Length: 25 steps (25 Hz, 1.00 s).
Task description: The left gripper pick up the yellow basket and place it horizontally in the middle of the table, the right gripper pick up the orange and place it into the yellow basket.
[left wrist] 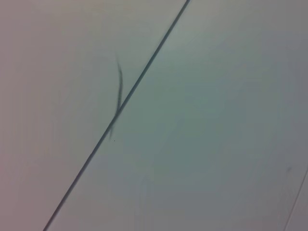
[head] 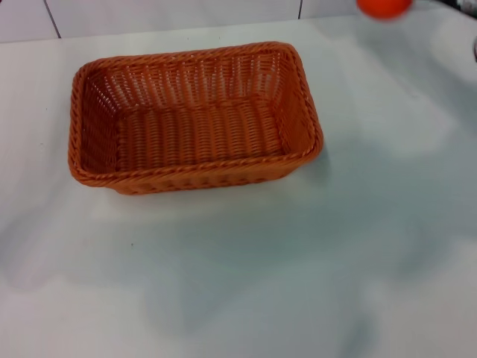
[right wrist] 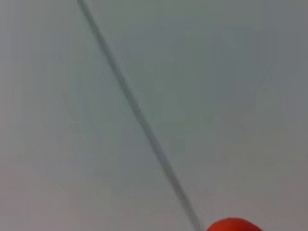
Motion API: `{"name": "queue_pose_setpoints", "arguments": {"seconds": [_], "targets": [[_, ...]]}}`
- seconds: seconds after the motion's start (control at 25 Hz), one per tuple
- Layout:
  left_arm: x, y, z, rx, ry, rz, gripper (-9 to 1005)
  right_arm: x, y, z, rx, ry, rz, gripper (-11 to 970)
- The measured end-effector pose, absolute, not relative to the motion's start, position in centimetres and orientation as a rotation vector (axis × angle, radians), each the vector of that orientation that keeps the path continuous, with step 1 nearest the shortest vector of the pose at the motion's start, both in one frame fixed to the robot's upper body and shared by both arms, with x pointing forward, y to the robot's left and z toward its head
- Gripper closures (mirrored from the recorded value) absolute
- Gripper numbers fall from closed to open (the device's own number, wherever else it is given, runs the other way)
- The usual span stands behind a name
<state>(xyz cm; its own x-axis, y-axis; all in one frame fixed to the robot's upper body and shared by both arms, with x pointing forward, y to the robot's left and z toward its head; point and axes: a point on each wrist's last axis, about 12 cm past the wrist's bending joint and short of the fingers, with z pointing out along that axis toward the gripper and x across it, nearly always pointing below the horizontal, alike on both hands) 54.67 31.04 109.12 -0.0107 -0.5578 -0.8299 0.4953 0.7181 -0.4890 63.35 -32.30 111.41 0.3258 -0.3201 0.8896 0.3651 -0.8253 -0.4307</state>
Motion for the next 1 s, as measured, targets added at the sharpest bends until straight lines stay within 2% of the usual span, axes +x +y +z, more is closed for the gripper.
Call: {"name": "queue_pose_setpoints", "arguments": {"seconds": [0.12, 0.24, 0.48, 0.72, 0.84, 1.0], "targets": [[54.6, 31.1, 109.1, -0.060, 1.344, -0.834, 347, 63.0, -30.1, 112.8, -1.830, -0.119, -1.561, 833], [54.5, 31.0, 108.9, -0.067, 1.347, -0.838, 348, 63.1, -26.3, 113.8, -1.715, -0.276, -1.509, 859], [54.4, 31.0, 108.7, -0.079, 1.349, -0.840, 350, 63.2, -19.2, 114.1, -1.716, -0.698, -1.337, 847], [54.3, 31.1, 108.6, -0.083, 1.350, -0.838, 350, 63.3, -18.0, 113.8, -1.744, -0.775, -1.308, 823], [54.3, 31.1, 108.6, -0.084, 1.349, -0.837, 349, 63.3, -18.7, 113.7, -1.746, -0.734, -1.334, 612], [54.3, 31.1, 108.6, -0.090, 1.345, -0.836, 349, 63.1, -20.7, 113.7, -1.733, -0.631, -1.429, 415]]}}
